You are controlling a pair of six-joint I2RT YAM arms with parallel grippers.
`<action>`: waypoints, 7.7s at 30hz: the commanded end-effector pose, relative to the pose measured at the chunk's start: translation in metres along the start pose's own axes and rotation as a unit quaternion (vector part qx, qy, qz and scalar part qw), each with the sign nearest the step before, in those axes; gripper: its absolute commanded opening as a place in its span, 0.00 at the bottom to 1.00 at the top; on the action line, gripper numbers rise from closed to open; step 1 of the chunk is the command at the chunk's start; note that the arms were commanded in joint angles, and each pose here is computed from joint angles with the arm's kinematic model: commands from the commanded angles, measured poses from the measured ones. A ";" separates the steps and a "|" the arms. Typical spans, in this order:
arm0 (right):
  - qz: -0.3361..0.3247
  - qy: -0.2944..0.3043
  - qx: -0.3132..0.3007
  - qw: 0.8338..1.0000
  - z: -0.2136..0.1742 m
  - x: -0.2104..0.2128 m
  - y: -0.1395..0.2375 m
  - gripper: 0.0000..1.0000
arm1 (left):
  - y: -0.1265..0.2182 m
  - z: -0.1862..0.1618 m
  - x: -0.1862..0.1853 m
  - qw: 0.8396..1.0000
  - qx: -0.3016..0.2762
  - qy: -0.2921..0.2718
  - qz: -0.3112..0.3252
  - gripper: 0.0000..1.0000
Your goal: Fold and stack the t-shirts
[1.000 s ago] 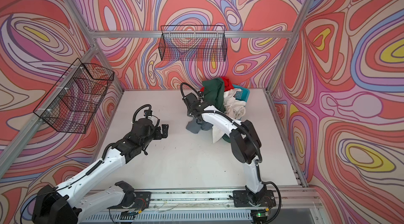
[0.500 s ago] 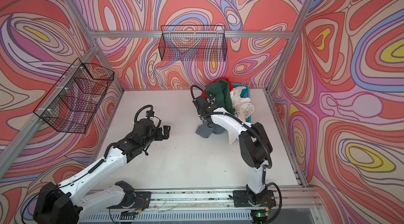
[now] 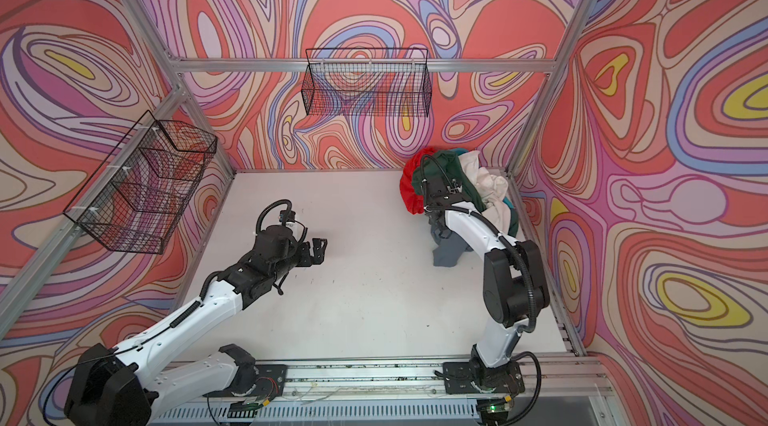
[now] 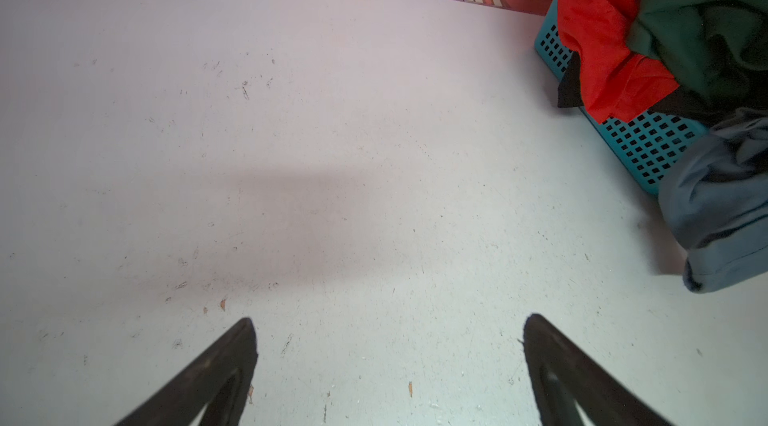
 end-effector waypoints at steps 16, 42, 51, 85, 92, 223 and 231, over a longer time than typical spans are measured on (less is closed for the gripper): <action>-0.042 -0.147 0.040 0.987 -0.012 -0.054 -0.063 0.45 | 0.000 -0.004 0.002 1.000 0.002 0.003 0.001 1.00; 0.040 -0.105 -0.058 0.992 0.013 -0.048 0.038 0.91 | 0.006 0.002 -0.005 1.000 -0.005 0.005 -0.012 1.00; 0.065 -0.056 -0.075 0.993 0.054 -0.005 0.032 0.97 | 0.009 0.003 -0.003 1.000 -0.004 0.001 -0.008 1.00; 0.298 0.007 -0.436 0.849 0.181 -0.025 0.339 0.00 | 0.008 0.012 -0.016 1.000 -0.010 -0.001 -0.027 1.00; 0.439 0.094 -0.429 0.784 0.151 0.057 0.389 0.00 | 0.015 0.023 -0.034 0.997 -0.020 -0.005 -0.068 1.00; 0.241 0.012 -0.049 0.969 0.094 0.065 -0.023 0.98 | 0.094 0.115 -0.163 0.929 -0.292 -0.225 0.020 0.00; 0.386 -0.021 -0.099 0.917 0.016 0.101 0.084 0.98 | 0.083 0.110 -0.156 0.944 -0.257 -0.201 0.048 0.00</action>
Point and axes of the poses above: each gripper's point midway between its finger pads, its own y axis back along the fingers, its own x axis along the line the jaws close on, z = x × y, the point moved 2 cm from there along y, back along the fingers, and after that the axes turned 15 degrees about y, right-handed, at the moved point
